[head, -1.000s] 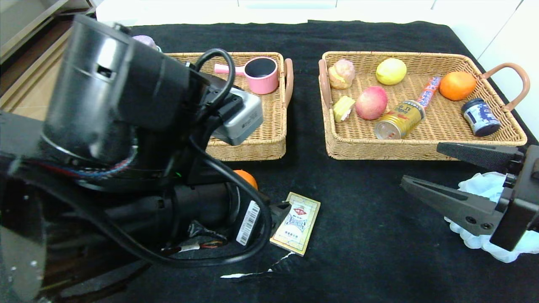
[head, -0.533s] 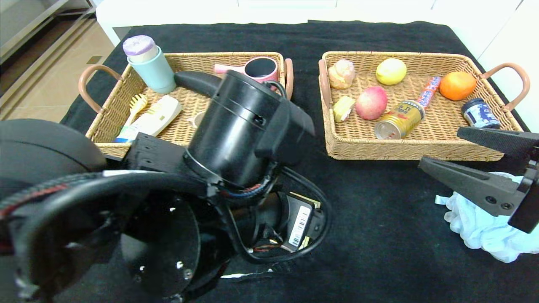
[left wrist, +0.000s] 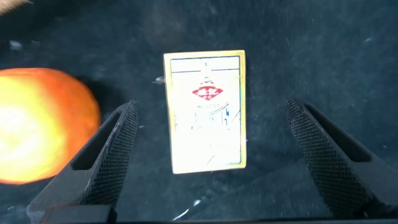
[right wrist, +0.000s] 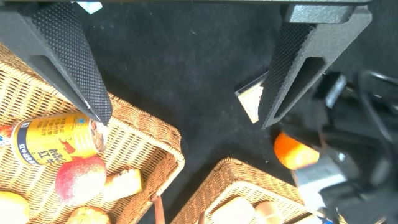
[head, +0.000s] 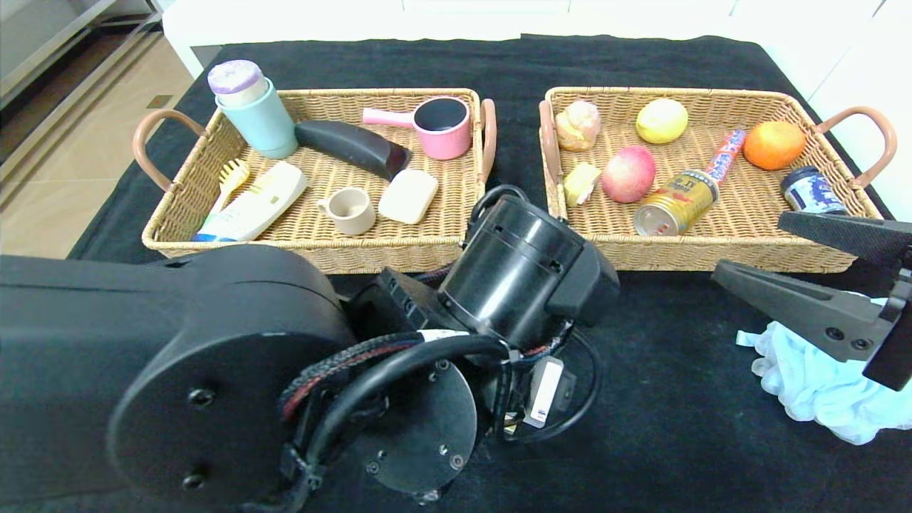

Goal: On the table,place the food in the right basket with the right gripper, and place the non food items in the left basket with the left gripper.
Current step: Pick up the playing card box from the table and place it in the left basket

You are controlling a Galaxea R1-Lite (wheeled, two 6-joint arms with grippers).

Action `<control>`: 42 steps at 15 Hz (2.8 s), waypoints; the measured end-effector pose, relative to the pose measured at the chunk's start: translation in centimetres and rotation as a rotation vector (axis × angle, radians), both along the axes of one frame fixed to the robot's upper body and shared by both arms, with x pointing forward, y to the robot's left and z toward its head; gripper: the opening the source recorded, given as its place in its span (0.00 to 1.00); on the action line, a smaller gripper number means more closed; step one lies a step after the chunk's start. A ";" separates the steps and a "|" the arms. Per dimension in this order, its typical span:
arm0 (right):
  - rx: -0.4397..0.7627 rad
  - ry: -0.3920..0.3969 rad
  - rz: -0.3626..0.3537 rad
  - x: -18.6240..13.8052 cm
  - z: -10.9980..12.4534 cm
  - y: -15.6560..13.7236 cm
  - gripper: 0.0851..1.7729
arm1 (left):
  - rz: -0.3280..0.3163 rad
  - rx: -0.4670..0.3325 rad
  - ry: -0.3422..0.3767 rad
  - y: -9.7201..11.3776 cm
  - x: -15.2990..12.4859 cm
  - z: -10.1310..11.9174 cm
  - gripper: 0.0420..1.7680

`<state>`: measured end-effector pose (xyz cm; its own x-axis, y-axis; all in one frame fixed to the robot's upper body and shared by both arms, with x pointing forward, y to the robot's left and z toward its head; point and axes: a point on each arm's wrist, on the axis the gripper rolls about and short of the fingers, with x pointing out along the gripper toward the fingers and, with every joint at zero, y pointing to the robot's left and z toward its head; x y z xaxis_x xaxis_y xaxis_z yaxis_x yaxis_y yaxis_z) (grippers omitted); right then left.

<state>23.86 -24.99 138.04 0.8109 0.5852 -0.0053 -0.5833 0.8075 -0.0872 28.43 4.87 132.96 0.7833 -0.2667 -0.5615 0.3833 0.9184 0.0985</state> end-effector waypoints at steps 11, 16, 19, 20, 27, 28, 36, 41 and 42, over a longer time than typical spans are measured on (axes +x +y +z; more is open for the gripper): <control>-0.003 0.005 0.006 0.0 -0.1 0.1 0.96 | 0.025 0.054 0.030 -1.0 1.5 -2.3 0.97; -0.006 0.010 0.011 0.0 -0.3 0.2 0.96 | 0.034 0.070 0.035 -1.1 1.8 -2.8 0.97; -0.008 0.013 0.013 0.1 -0.4 0.3 0.96 | 0.032 0.075 0.038 -1.2 1.8 -3.0 0.97; -0.009 0.015 0.013 0.1 -0.4 0.3 0.96 | 0.032 0.076 0.040 -1.2 1.8 -3.0 0.97; -0.011 0.019 0.013 0.2 -0.5 0.3 0.96 | 0.027 0.089 0.048 -1.3 1.7 -3.4 0.59; -0.012 0.019 0.013 0.2 -0.5 0.3 0.96 | 0.027 0.091 0.048 -1.3 1.7 -3.5 0.58; -0.014 0.024 0.013 0.3 -0.6 0.4 0.96 | 0.024 0.105 0.056 -1.3 1.6 -4.0 0.57; -0.019 0.025 0.011 0.4 -0.7 0.4 0.96 | 0.024 0.108 0.059 -1.4 1.7 -4.1 0.57; -0.019 0.024 0.008 0.4 -0.7 0.4 0.96 | 0.024 0.106 0.059 -1.4 1.7 -4.1 0.57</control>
<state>24.27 -24.63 137.38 0.8055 0.5916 -0.0360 -0.5922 0.8009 -0.0883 30.10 3.47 128.86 0.7535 -0.1847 -0.6310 0.3692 0.9130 0.1737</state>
